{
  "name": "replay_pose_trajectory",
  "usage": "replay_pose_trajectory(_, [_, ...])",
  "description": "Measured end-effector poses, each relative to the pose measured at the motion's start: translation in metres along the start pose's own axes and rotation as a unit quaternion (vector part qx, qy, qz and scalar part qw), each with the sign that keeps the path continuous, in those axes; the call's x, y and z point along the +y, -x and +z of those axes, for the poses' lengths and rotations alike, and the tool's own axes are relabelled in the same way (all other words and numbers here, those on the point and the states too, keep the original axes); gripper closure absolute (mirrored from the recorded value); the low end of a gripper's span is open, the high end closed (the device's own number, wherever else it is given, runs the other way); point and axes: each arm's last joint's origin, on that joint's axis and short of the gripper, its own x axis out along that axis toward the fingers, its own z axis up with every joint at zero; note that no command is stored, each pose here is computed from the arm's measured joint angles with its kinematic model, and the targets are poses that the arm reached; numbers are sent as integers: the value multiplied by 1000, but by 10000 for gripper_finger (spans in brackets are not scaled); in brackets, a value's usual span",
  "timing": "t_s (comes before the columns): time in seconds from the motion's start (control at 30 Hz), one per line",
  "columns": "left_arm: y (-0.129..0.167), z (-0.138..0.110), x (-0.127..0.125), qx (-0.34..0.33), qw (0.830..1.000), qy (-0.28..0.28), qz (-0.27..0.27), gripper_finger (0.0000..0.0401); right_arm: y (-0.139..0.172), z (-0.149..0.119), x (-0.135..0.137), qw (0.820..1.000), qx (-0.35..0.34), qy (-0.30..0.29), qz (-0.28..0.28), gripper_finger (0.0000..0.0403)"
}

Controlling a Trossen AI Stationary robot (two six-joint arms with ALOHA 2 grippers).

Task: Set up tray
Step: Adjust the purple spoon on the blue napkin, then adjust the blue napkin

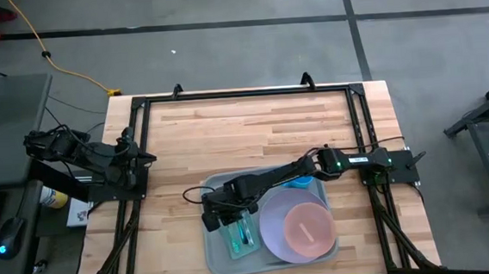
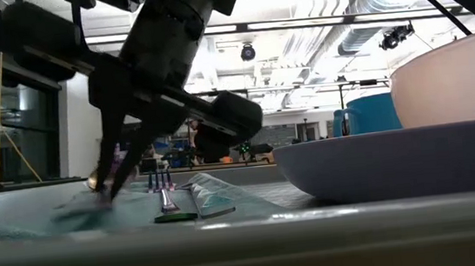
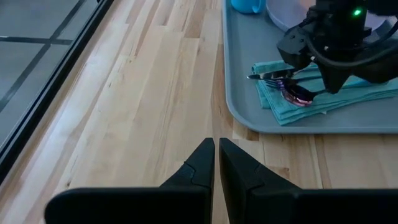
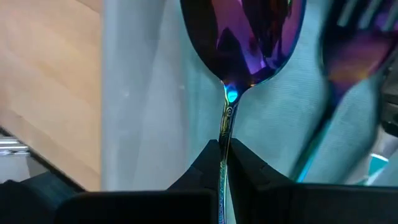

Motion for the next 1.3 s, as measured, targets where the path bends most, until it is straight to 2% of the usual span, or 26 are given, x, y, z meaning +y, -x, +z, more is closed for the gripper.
replay_pose_trajectory(0.4, [0, 0, 0, 0, 1000, 0, -1, 345, -4, 1, -1, 1000, -4, -4, -3, 397])
replay_pose_trajectory(0.73, [0, 0, 0, 1, 1000, 0, -3, 345, -4, 0, -1, 1000, 3, -9, -3, 337])
replay_pose_trajectory(0.87, [0, 0, 0, 1, 1000, 0, -4, 345, -2, 1, -2, 1000, 0, -24, -5, 326])
replay_pose_trajectory(0.97, [0, 0, 0, 1, 1000, 0, -6, 345, 5, 0, 1, 1000, -12, -26, -2, 335])
replay_pose_trajectory(1.13, [0, 0, 0, 1, 1000, 0, -6, 345, 26, -2, 8, 998, -55, -18, 14, 392])
replay_pose_trajectory(1.2, [0, 0, 0, 1, 1000, 0, -6, 345, 36, -3, 10, 997, -73, -18, 16, 397])
replay_pose_trajectory(1.3, [0, 0, 0, 2, 1000, 0, -7, 345, 49, -8, 6, 996, -82, -34, -15, 400])
